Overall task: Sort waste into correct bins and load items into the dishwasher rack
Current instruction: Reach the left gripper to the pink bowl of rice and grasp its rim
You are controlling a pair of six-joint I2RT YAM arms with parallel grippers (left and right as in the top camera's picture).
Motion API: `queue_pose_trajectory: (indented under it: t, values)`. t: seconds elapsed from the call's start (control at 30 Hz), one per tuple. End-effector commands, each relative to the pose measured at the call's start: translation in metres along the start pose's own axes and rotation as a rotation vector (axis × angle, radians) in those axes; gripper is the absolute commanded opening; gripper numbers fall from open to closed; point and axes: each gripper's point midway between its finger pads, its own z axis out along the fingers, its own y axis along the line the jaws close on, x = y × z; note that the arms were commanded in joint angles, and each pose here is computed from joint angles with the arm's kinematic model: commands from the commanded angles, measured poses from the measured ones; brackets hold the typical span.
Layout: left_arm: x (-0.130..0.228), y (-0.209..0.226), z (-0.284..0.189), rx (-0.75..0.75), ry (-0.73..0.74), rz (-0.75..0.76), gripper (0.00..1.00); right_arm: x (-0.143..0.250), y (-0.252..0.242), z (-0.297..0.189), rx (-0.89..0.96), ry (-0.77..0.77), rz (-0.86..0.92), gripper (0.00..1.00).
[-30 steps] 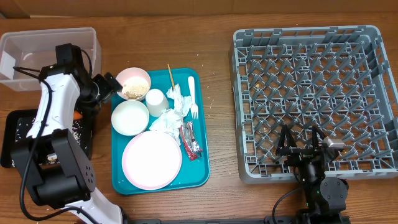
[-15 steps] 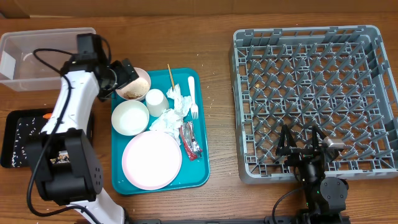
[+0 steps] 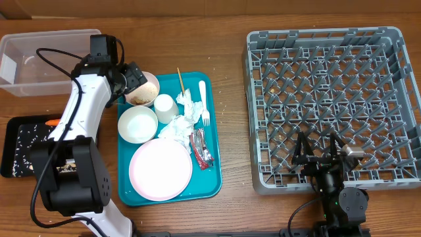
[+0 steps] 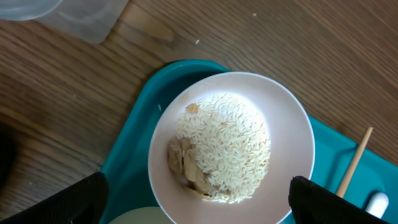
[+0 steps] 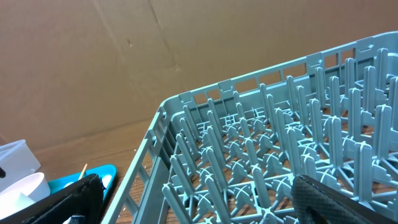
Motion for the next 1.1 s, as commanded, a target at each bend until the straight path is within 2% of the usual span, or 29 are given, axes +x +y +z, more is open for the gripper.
queue_pose_trajectory:
  t: [0.0,0.33,0.53,0.83,1.07]
  values:
    - [0.006,0.011,0.020,-0.048,0.035,-0.024,0.95,-0.001,-0.004,0.000,0.015,-0.014,-0.003,1.00]
    - [0.011,0.014,0.040,-0.063,0.062,0.025,0.93,-0.001,-0.004,0.000,0.015,-0.014,-0.003,1.00]
    - [0.015,0.016,0.046,-0.072,0.079,0.038,0.85,-0.001,-0.004,0.000,0.015,-0.014,-0.003,1.00]
    - [0.018,0.017,0.049,-0.079,0.090,0.032,0.67,-0.001,-0.004,0.000,0.015,-0.014,-0.003,1.00]
    - [0.021,0.018,0.050,-0.086,0.100,0.015,0.63,-0.001,-0.004,0.000,0.015,-0.014,-0.003,1.00]
